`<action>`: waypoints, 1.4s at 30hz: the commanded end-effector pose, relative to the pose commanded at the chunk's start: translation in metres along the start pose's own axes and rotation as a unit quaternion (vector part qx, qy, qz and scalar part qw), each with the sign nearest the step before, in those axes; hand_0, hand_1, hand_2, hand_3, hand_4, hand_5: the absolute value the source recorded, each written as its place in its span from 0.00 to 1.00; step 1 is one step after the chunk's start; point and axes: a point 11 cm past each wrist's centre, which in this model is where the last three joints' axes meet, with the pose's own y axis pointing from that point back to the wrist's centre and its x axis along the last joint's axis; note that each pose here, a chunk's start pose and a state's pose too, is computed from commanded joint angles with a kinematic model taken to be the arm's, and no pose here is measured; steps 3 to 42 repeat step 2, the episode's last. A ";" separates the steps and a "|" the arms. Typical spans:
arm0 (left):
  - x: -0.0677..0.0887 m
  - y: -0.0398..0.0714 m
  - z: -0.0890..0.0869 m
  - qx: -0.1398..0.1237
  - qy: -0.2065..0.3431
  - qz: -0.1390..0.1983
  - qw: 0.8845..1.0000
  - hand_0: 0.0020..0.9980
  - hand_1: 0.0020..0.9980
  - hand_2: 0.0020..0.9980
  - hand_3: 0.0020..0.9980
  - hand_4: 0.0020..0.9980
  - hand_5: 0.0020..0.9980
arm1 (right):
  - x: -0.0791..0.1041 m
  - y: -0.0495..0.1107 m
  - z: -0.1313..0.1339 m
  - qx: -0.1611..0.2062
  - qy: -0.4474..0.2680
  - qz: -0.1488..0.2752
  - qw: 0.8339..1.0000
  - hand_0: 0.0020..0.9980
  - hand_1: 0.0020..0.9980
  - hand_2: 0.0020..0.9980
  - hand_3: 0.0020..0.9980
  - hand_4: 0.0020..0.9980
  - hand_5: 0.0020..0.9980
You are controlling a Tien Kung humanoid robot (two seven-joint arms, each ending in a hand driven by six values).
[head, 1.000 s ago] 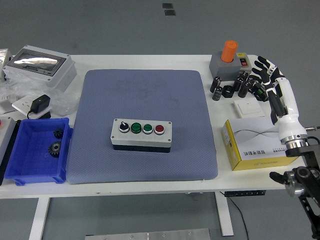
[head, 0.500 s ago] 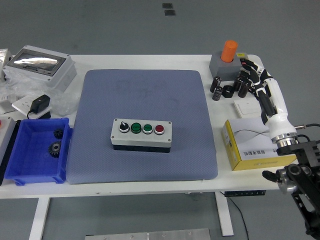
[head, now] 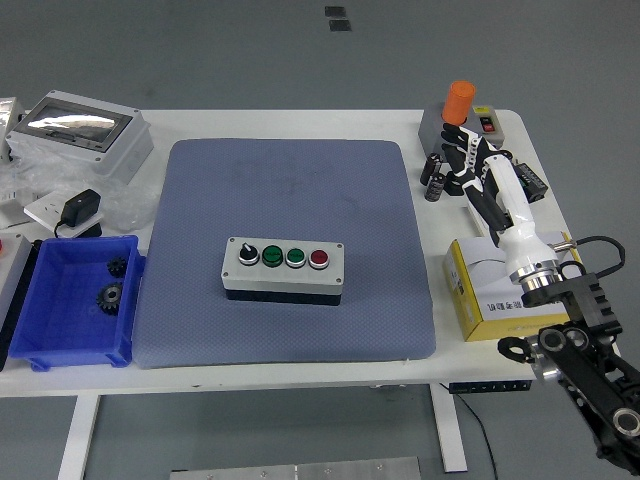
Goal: Pick up the button,place it on the desk,press the button,press the button
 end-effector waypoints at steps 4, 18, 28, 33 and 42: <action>0.000 0.000 0.001 -0.001 -0.001 0.000 1.000 0.70 0.69 0.68 0.82 0.63 0.93 | 0.005 0.000 0.000 0.000 -0.002 0.008 1.000 0.84 0.84 0.86 0.87 0.99 0.69; 0.000 0.000 0.001 -0.001 -0.001 0.000 1.000 0.70 0.69 0.68 0.82 0.63 0.93 | 0.005 0.000 0.000 0.000 -0.002 0.008 1.000 0.84 0.84 0.86 0.87 0.99 0.69; 0.000 0.000 0.001 -0.001 -0.001 0.000 1.000 0.70 0.69 0.68 0.82 0.63 0.93 | 0.005 0.000 0.000 0.000 -0.002 0.008 1.000 0.84 0.84 0.86 0.87 0.99 0.69; 0.000 0.000 0.001 -0.001 -0.001 0.000 1.000 0.70 0.69 0.68 0.82 0.63 0.93 | 0.005 0.000 0.000 0.000 -0.002 0.008 1.000 0.84 0.84 0.86 0.87 0.99 0.69; 0.000 0.000 0.001 -0.001 -0.001 0.000 1.000 0.70 0.69 0.68 0.82 0.63 0.93 | 0.005 0.000 0.000 0.000 -0.002 0.008 1.000 0.84 0.84 0.86 0.87 0.99 0.69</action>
